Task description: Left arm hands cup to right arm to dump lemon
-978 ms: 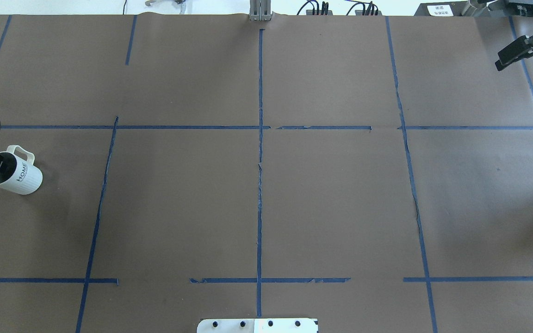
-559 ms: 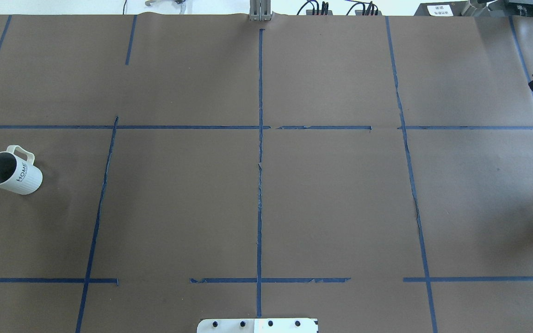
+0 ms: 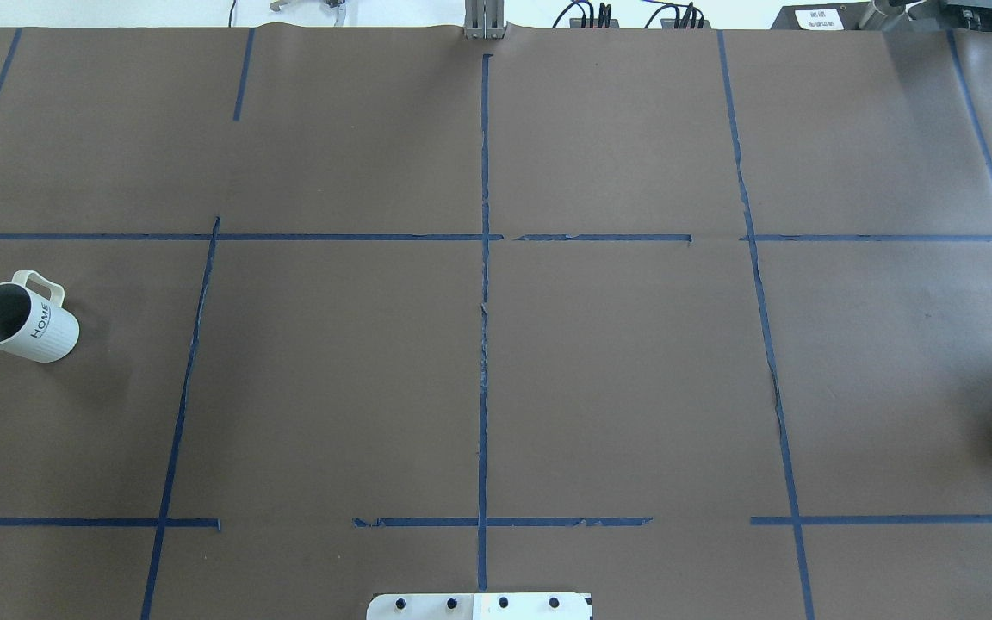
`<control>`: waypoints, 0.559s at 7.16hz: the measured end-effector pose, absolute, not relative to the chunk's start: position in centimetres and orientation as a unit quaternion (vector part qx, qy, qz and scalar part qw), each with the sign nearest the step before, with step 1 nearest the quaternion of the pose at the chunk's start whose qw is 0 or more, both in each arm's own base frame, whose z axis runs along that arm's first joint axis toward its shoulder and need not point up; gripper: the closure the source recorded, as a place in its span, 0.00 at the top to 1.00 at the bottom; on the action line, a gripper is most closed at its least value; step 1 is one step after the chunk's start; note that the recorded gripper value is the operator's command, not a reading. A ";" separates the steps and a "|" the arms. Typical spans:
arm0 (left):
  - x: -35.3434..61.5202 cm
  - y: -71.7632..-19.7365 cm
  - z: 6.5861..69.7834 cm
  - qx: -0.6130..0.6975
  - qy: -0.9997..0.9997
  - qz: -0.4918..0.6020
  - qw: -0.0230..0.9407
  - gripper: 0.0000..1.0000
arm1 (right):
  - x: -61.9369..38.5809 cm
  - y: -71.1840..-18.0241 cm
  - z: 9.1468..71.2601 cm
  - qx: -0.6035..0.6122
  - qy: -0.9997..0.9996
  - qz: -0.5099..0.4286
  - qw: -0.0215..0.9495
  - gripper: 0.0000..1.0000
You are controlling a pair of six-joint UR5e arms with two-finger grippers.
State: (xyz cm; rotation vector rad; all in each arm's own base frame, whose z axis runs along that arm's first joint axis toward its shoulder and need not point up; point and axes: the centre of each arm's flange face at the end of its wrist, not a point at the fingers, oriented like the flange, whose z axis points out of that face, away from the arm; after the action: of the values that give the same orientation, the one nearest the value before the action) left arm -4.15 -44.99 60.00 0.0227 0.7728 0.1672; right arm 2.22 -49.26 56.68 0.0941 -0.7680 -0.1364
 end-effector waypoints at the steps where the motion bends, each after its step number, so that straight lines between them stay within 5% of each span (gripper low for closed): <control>1: -4.6 -44.6 60.2 0.009 0.377 0.081 0.922 1.00 | 2.8 -48.1 57.7 0.038 -0.375 -0.058 0.925 1.00; 4: -4.8 -44.4 60.2 0.012 0.378 0.082 0.922 1.00 | 3.5 -47.1 58.4 0.031 -0.375 -0.042 0.926 1.00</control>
State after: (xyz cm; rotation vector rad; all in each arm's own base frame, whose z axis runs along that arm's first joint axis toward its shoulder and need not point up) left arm -4.81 -44.39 60.25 0.0241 0.7766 0.1674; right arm 3.49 -47.06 58.45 0.0628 -0.7682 -0.0864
